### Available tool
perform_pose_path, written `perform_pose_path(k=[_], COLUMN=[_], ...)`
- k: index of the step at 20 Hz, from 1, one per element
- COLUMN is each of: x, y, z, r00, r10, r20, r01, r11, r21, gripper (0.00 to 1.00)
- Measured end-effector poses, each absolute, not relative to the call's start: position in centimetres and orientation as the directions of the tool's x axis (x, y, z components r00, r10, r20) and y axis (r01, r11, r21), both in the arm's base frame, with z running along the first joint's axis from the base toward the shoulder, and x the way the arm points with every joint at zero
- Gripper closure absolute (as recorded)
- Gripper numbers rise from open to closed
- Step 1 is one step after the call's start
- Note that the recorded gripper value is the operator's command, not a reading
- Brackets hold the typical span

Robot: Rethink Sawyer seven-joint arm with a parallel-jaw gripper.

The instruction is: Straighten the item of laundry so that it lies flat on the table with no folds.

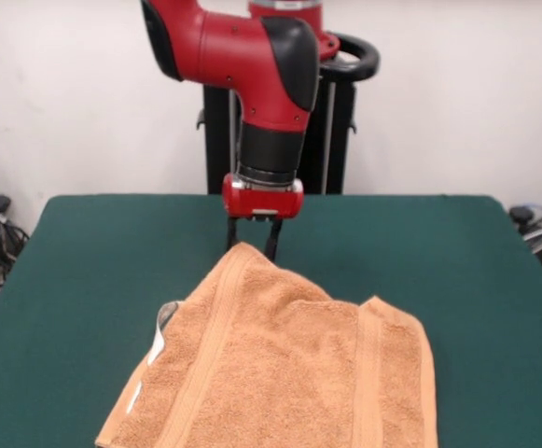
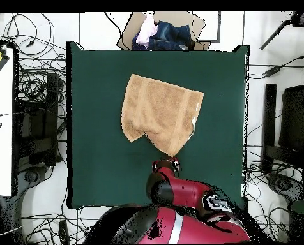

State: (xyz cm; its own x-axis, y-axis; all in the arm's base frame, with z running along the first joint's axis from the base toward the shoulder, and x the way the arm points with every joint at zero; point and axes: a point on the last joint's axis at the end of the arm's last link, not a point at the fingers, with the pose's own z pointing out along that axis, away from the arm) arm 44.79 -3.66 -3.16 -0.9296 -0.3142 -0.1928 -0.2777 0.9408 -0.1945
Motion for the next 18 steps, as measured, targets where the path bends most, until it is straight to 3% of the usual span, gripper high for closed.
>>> perform_pose_path(k=[18], x=[45.18], y=[-3.41], z=[-3.46], r00=[-0.914], r10=[-0.324], r20=[-0.243], r01=[-0.276], r11=[0.938], r21=[-0.211], gripper=[0.0])
